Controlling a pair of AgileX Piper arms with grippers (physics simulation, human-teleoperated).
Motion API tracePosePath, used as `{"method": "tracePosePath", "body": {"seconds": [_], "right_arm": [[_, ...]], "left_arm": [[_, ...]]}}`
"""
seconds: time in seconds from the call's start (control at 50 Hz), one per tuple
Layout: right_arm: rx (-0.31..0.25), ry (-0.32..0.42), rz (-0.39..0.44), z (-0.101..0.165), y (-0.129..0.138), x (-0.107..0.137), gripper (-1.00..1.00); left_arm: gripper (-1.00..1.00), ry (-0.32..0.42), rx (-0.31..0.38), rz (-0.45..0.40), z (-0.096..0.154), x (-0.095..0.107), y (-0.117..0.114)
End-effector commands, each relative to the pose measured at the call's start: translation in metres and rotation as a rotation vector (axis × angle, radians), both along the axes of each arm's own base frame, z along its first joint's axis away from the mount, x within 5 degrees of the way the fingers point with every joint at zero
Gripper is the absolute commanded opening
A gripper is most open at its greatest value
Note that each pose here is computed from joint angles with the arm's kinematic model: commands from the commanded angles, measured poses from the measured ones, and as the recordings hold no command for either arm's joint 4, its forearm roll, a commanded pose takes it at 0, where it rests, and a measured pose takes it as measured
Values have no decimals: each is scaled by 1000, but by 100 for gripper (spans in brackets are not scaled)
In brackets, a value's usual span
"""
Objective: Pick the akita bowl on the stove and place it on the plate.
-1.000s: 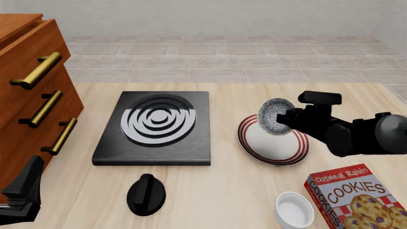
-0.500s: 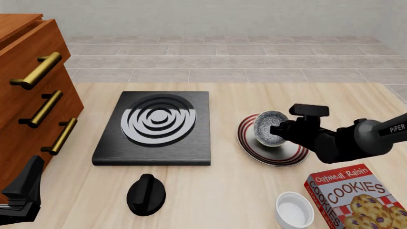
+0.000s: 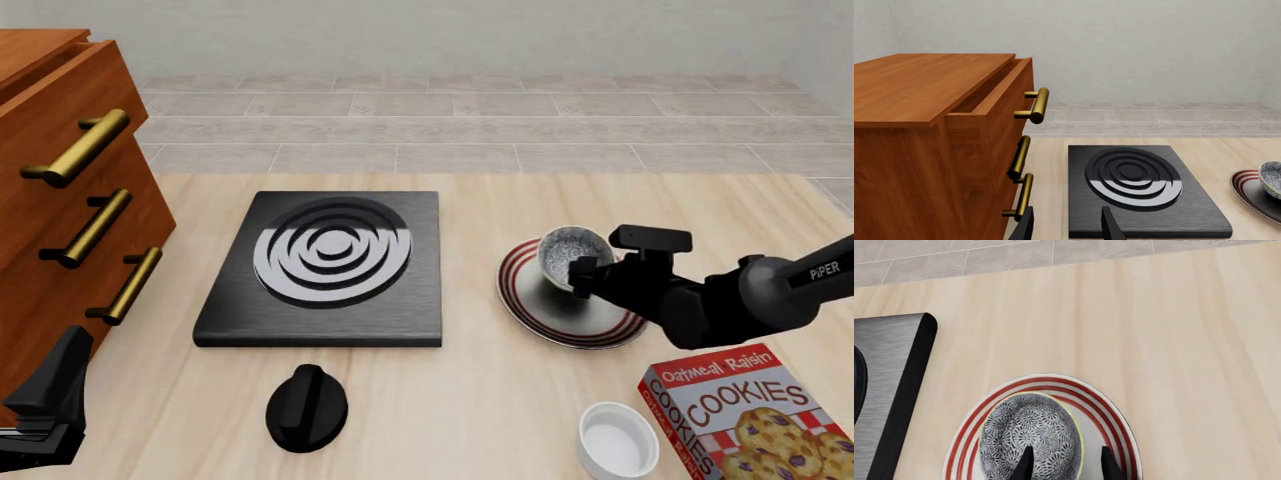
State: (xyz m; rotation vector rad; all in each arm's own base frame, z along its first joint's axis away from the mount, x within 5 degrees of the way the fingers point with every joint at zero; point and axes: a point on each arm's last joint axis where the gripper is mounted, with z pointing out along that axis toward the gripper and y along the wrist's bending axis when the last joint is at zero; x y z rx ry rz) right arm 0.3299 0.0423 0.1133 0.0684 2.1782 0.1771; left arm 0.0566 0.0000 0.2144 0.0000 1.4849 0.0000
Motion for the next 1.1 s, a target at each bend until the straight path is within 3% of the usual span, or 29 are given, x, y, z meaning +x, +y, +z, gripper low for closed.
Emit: {"method": "tracePosePath", "body": {"seconds": [0.02,0.32,0.62,0.86,1.1], "right_arm": [[3,-20,-1,14,-2,-3,100],[-7,-94,12,60,-3,-15,100],[-20,-155,22,86,-6,-37,100],[-3,-226,62,123,1,-72,100],[-47,-317,122,165,-2,-128,100]], "left_arm": [[100,0,0,0,0,0,0],[100,0,0,0,0,0,0],[100,0,0,0,0,0,0],[100,0,0,0,0,0,0],[100,0,0,0,0,0,0]]}}
